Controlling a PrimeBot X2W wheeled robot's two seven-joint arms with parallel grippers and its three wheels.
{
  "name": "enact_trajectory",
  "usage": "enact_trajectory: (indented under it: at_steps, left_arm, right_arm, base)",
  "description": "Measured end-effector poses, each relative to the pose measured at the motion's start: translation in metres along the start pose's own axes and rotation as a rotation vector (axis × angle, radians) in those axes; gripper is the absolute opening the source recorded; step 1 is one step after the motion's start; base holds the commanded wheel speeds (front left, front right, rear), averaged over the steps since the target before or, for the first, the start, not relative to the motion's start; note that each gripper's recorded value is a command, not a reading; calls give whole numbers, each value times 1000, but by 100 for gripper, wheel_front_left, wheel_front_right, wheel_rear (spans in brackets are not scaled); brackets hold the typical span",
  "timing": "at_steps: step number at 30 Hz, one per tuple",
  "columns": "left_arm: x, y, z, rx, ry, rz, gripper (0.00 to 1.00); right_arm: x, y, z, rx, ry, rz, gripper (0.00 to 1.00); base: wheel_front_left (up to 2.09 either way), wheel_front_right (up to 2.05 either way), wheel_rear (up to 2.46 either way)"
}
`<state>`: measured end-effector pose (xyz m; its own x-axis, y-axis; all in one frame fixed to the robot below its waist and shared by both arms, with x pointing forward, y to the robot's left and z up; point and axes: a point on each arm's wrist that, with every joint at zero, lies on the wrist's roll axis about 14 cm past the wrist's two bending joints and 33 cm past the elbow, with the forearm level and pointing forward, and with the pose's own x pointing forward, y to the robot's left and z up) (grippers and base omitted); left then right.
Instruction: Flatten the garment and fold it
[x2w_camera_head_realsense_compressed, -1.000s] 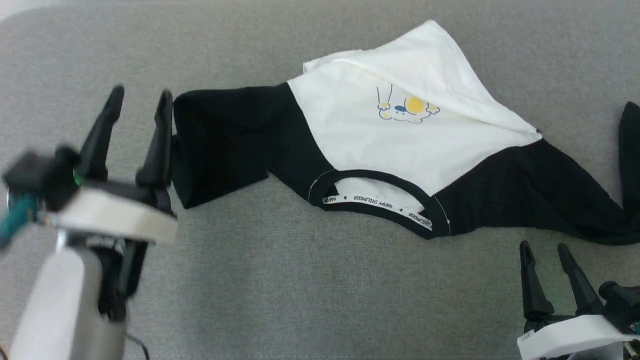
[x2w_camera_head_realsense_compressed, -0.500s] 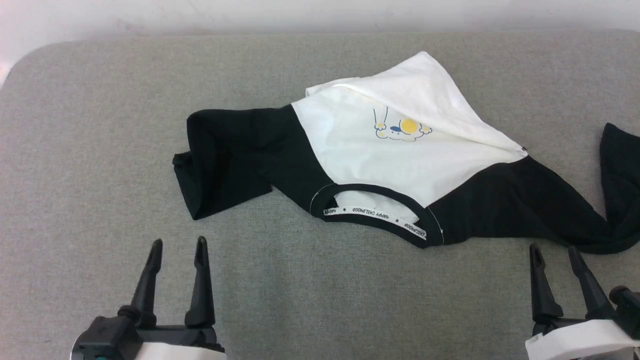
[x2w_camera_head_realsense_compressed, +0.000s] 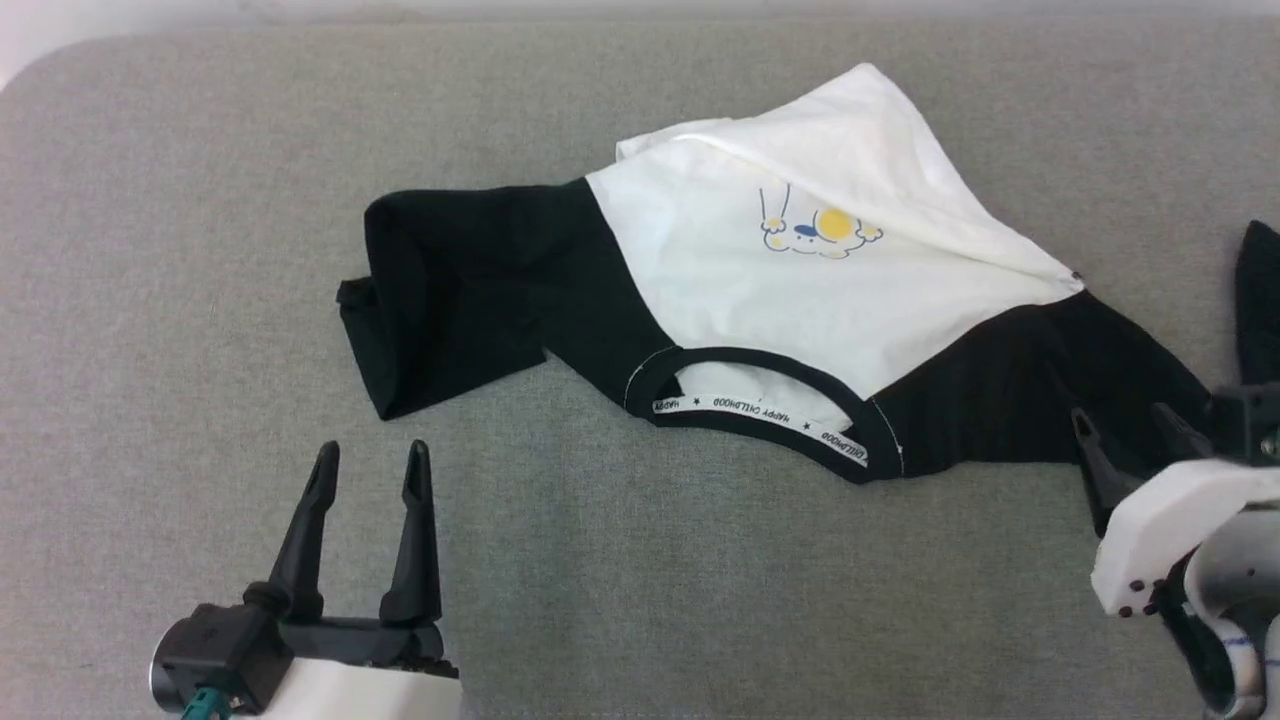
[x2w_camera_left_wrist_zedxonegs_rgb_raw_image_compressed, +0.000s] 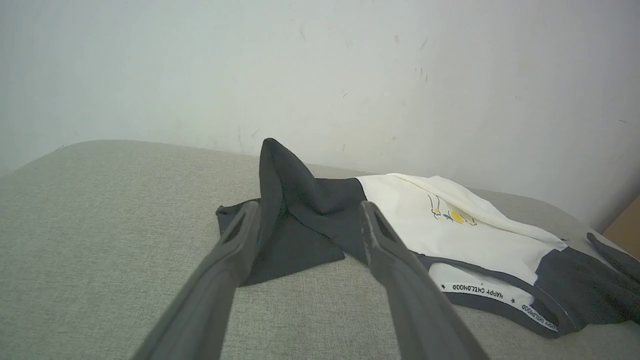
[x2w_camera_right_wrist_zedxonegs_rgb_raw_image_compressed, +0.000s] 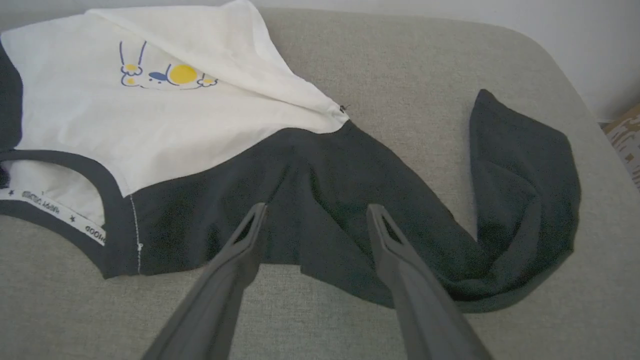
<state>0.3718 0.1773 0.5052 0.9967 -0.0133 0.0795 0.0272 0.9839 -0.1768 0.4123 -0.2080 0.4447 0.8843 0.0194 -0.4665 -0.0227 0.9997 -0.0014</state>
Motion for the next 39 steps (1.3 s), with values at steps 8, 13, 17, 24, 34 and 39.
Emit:
enact_trajectory:
  at_steps: [8,13,17,24,34,39]
  left_arm:
    - [2,8,-14,-2,39,22,100]
    - [1,12,-22,1,67,30,100]
    - [6,12,-26,1,74,24,100]
    - [7,6,-30,-9,82,3,100]
    - [-3,2,-38,-42,115,0,100]
    - [-6,3,-48,-43,147,2,100]
  right_arm:
    - [20,-18,-22,-63,239,-9,100]
    - [34,-11,-49,-54,365,28,100]
    - [51,-10,-56,-38,389,30,9]
    - [61,-20,-31,-36,315,7,0]
    - [60,-92,-2,-153,259,-163,0]
    - [74,-87,-12,-110,229,-162,100]
  base:
    - [0,0,0]
    - [0,0,0]
    - [0,0,0]
    - [0,0,0]
    - [0,0,0]
    - [0,0,0]
